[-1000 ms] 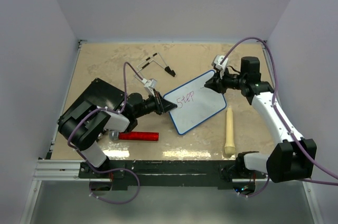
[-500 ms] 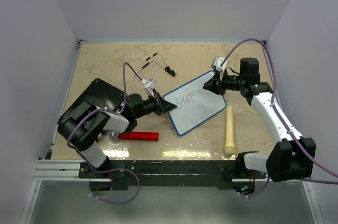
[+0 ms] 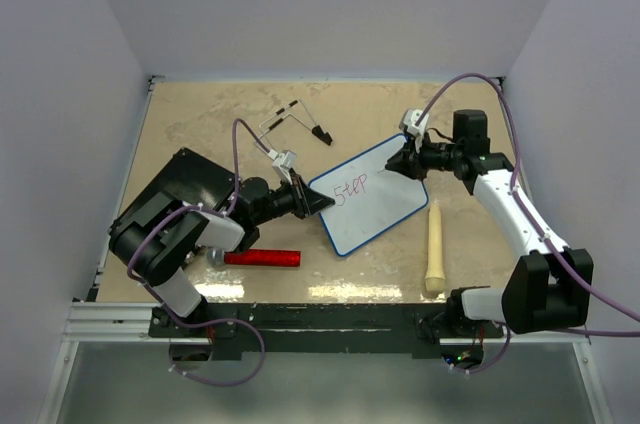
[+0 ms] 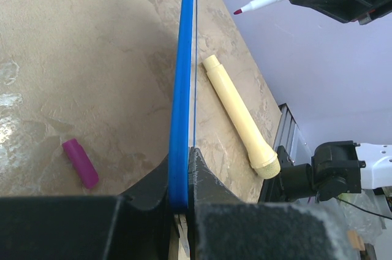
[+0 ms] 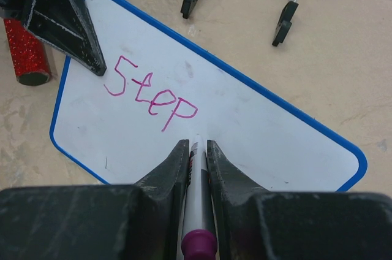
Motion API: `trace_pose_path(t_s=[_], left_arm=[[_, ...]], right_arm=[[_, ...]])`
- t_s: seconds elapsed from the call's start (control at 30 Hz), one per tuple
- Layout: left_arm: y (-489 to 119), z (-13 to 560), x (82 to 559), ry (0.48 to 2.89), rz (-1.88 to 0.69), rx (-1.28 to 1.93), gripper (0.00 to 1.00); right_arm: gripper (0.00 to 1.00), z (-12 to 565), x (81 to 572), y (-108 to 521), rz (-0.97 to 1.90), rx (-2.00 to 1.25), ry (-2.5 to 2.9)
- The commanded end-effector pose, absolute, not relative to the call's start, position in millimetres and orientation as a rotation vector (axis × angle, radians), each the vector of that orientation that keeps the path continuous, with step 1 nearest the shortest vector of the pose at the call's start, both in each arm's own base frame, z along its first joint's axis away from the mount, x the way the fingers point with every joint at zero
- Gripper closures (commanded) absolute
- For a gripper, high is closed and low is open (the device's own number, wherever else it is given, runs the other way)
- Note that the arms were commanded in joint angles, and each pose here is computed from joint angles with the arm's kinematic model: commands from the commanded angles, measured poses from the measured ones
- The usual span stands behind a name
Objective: Write a sentence on the whiteboard
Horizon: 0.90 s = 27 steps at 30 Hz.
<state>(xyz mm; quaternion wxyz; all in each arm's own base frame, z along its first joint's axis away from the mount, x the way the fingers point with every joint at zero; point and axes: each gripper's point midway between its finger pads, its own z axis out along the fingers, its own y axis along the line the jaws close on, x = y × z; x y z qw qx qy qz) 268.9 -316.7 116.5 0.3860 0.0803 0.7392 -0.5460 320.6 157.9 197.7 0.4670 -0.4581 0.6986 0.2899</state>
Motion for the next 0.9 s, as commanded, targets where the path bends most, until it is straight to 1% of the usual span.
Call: trace_pose_path(t_s=[0.0, 0.33, 0.87], left_arm=[[-319.4, 140.1, 263.6, 1.759, -1.403, 0.295, 1.0], [-318.5, 139.6, 262.1, 1.76, -1.405, 0.292, 1.0], [-317.2, 141.5, 261.1, 1.748, -1.409, 0.29, 1.0]], right_arm=[[1.0, 215.3, 319.5, 161.4, 0.709, -1.166, 1.632], [1.0, 205.5, 323.5, 158.9, 0.686, -1.166, 1.654], [1.0, 207.6, 326.8, 159.8, 0.665, -1.182, 1.637]])
